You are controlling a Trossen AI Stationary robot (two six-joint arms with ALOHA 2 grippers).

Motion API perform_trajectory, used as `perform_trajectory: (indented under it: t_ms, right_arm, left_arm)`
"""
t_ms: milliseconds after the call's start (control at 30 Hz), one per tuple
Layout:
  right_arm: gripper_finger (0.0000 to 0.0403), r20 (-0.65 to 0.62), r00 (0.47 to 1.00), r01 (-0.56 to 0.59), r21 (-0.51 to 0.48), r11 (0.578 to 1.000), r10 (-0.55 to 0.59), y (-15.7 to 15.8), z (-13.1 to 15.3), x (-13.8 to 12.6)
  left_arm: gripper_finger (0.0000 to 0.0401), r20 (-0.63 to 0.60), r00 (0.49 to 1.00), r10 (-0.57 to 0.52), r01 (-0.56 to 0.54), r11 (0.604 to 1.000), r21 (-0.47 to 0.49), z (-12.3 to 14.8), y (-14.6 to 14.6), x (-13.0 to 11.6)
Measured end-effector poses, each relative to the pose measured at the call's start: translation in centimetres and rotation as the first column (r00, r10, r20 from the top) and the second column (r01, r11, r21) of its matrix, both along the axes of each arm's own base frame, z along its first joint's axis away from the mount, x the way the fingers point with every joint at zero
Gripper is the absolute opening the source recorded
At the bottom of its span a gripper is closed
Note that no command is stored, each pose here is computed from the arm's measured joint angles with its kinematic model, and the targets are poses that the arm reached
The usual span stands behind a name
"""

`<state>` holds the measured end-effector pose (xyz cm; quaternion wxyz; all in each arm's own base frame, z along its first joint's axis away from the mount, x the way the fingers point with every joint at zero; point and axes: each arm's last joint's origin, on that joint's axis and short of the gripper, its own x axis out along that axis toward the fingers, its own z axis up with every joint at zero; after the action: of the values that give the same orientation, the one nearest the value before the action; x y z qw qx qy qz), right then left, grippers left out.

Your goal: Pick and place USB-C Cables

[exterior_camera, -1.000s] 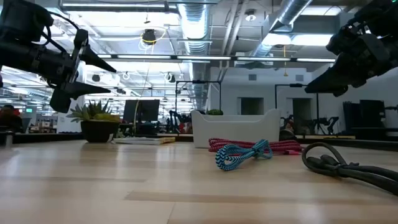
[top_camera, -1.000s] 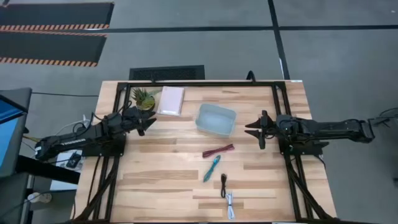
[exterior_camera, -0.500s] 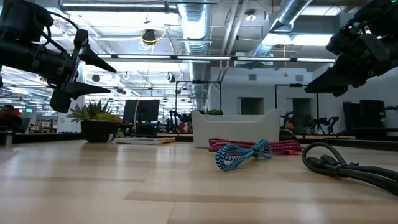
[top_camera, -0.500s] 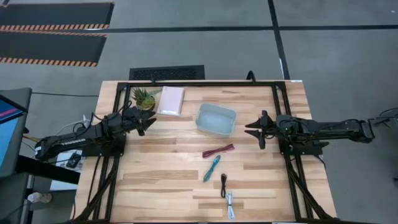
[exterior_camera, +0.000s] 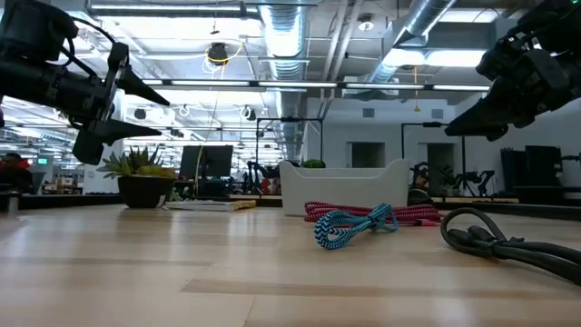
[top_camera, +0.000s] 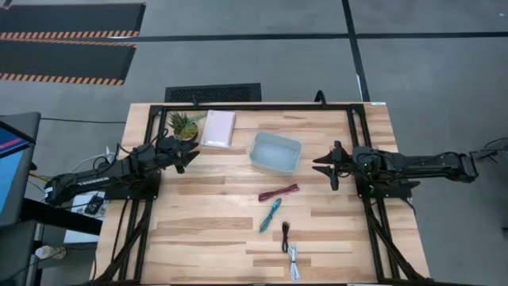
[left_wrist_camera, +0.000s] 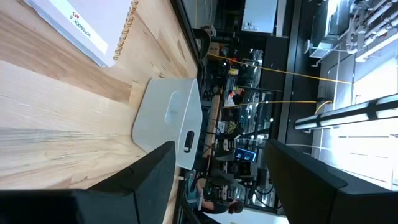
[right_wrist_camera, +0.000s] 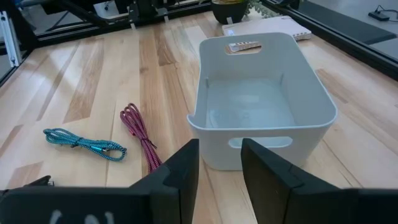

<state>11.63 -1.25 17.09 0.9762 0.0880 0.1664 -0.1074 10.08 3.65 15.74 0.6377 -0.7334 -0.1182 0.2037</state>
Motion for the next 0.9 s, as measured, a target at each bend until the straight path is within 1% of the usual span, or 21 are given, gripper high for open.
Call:
perform_trajectory:
  t_ms: [733, 900]
  right_arm:
    - [0.0145, 0.000, 1.000, 0.010, -0.004, 1.000, -0.010, -0.03, 0.00, -0.01]
    - [0.0145, -0.005, 0.999, 0.052, -0.041, 0.998, -0.052, -0.18, 0.01, -0.04]
  left_arm:
    - [0.0240, 0.000, 1.000, 0.000, 0.000, 1.000, 0.000, -0.01, 0.00, 0.00]
    - [0.0240, -0.005, 1.000, -0.008, 0.008, 1.000, 0.010, 0.00, -0.02, 0.01]
